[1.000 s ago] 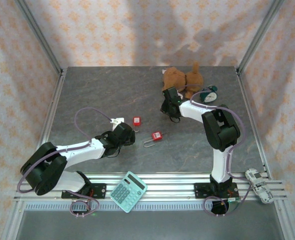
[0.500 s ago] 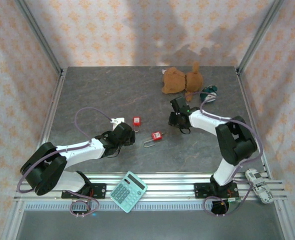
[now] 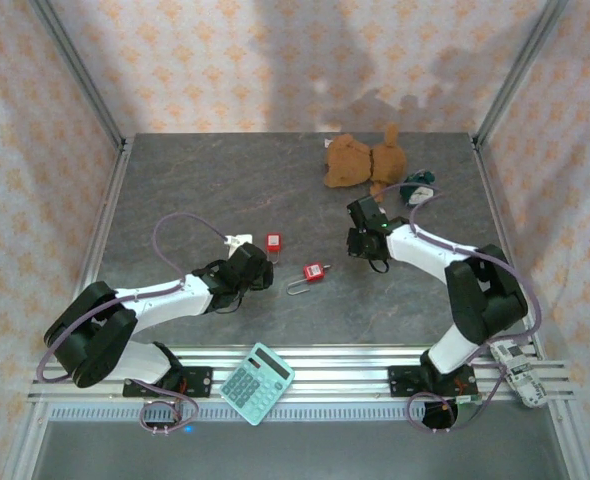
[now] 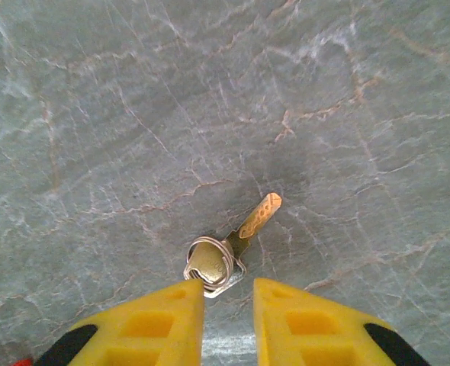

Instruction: Unlock with the key

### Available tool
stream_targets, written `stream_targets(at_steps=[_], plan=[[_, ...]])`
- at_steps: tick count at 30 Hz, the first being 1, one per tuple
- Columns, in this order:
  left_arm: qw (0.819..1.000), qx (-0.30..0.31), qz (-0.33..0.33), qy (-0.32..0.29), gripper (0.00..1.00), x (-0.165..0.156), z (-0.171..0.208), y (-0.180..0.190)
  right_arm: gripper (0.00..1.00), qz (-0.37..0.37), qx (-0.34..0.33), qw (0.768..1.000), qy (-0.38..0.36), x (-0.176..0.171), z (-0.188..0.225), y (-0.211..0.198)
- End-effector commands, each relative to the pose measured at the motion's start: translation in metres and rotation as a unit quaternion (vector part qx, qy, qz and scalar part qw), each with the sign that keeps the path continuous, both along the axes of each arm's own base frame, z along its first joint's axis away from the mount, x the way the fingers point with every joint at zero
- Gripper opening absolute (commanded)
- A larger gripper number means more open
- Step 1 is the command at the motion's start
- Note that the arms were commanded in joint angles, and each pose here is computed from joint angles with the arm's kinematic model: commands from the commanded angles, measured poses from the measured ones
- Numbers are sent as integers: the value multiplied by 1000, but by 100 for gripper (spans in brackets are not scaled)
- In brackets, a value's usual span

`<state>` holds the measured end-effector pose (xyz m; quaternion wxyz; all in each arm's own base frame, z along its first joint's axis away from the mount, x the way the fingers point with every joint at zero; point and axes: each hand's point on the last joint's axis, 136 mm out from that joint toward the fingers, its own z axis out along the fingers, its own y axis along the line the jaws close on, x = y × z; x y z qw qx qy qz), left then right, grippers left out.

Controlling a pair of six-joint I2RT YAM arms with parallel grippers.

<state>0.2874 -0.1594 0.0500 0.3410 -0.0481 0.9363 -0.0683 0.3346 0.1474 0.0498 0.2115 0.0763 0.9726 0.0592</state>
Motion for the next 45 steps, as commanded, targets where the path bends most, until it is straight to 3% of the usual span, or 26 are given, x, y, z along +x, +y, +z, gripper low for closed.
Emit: stream_targets(at_steps=[1, 9, 27, 45], plan=[[1000, 0, -4, -11, 78, 3, 10, -3, 24, 14, -4, 1000, 15, 2, -14, 2], [1000, 2, -3, -11, 78, 1, 12, -2, 27, 2, 36, 999, 19, 5, -24, 1], [1000, -2, -10, -5, 77, 7, 12, -10, 12, 8, 29, 999, 15, 13, -20, 2], [1000, -5, -11, -7, 77, 10, 16, -13, 0, 22, 94, 995, -31, 15, 17, 20]])
